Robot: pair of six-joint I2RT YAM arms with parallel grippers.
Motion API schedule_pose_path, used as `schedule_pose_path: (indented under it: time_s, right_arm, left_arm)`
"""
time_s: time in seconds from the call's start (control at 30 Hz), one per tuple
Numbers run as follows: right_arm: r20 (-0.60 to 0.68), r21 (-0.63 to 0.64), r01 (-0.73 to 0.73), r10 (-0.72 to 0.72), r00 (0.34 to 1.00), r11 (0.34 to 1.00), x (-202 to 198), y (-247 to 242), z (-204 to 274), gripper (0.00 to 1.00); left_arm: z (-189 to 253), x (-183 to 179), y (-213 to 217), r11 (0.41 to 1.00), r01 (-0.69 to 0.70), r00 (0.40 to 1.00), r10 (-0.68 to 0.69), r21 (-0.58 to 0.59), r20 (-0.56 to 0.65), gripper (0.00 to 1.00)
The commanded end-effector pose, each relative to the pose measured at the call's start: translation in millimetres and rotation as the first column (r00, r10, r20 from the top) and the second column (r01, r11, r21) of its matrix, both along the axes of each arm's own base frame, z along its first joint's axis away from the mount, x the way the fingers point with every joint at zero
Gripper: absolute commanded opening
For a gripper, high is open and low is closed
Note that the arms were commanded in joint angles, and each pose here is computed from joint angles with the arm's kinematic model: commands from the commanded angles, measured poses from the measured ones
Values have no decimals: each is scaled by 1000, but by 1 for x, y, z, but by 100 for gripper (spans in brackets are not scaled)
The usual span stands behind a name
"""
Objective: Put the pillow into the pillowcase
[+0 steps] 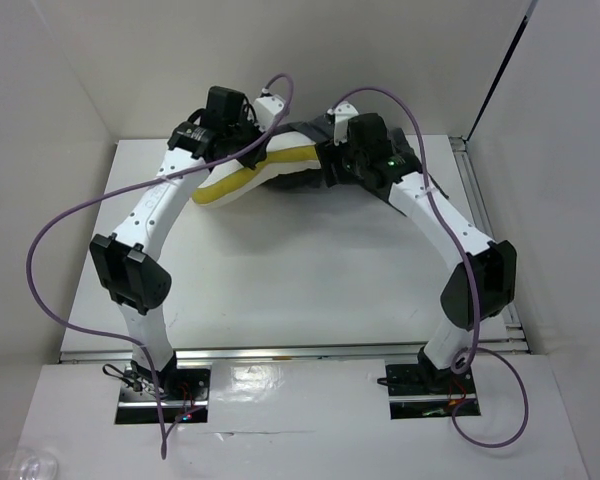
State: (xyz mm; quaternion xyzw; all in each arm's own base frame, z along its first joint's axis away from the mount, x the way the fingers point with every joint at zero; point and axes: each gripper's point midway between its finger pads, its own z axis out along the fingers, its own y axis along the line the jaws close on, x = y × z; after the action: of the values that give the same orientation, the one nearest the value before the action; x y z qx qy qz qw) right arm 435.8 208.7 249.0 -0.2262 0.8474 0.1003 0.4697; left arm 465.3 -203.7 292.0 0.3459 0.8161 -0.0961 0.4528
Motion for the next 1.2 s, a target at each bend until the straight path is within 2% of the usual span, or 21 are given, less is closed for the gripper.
schedule_pose_path:
  time_s: [0.0, 0.17, 0.23, 0.3, 0.33, 0.4, 0.43, 0.47, 0.57, 0.67, 0.87, 1.03, 1.17]
  right_arm:
    - [155, 32, 98, -102, 983, 995, 30, 3, 41, 77]
    - [154, 29, 101, -104, 983, 994, 56, 15, 29, 77]
    - [142, 22, 92, -94, 985, 996, 61, 24, 22, 71]
    - [137, 30, 71, -75, 988, 997, 62, 29, 21, 54]
    - [139, 26, 59, -62, 988, 998, 65, 31, 20, 37]
    - [131, 16, 47, -49, 990, 999, 66, 33, 17, 19]
    - [118, 17, 32, -34, 992, 999, 63, 35, 14, 3]
    - [118, 17, 32, -34, 992, 999, 63, 35, 14, 0]
    - [136, 92, -52, 40, 990, 994, 58, 58, 40, 0]
    - [138, 145, -168, 148, 979, 975, 42, 101, 60, 0]
    - [195, 260, -382, 339, 920, 887, -4, 184, 117, 0]
    - [214, 290, -477, 429, 877, 830, -36, 213, 137, 0]
    - [197, 228, -438, 399, 895, 870, -39, 199, 123, 0]
  left_arm:
    - [31, -9, -13, 995, 62, 997, -58, -77, 55, 0]
    - [35, -14, -10, 994, 70, 996, -65, -90, 62, 0]
    - [33, -11, -6, 994, 61, 996, -56, -90, 64, 0]
    - [33, -11, -6, 994, 61, 996, -56, -90, 64, 0]
    - [33, -11, -6, 994, 61, 996, -56, -90, 64, 0]
    - [33, -9, -2, 995, 52, 997, -46, -90, 64, 0]
    - [35, -8, -2, 994, 53, 996, -46, -93, 73, 0]
    - [35, -8, -2, 994, 48, 997, -41, -99, 68, 0]
    - [35, -6, -4, 993, 43, 997, -36, -110, 72, 0]
    - [35, -5, -7, 990, 43, 997, -33, -133, 70, 0]
    - [36, -6, -26, 984, 48, 997, -37, -170, 67, 0]
    - [43, -2, -30, 980, 31, 996, -14, -197, 85, 0]
    - [51, -5, -28, 978, 22, 995, -1, -208, 103, 0]
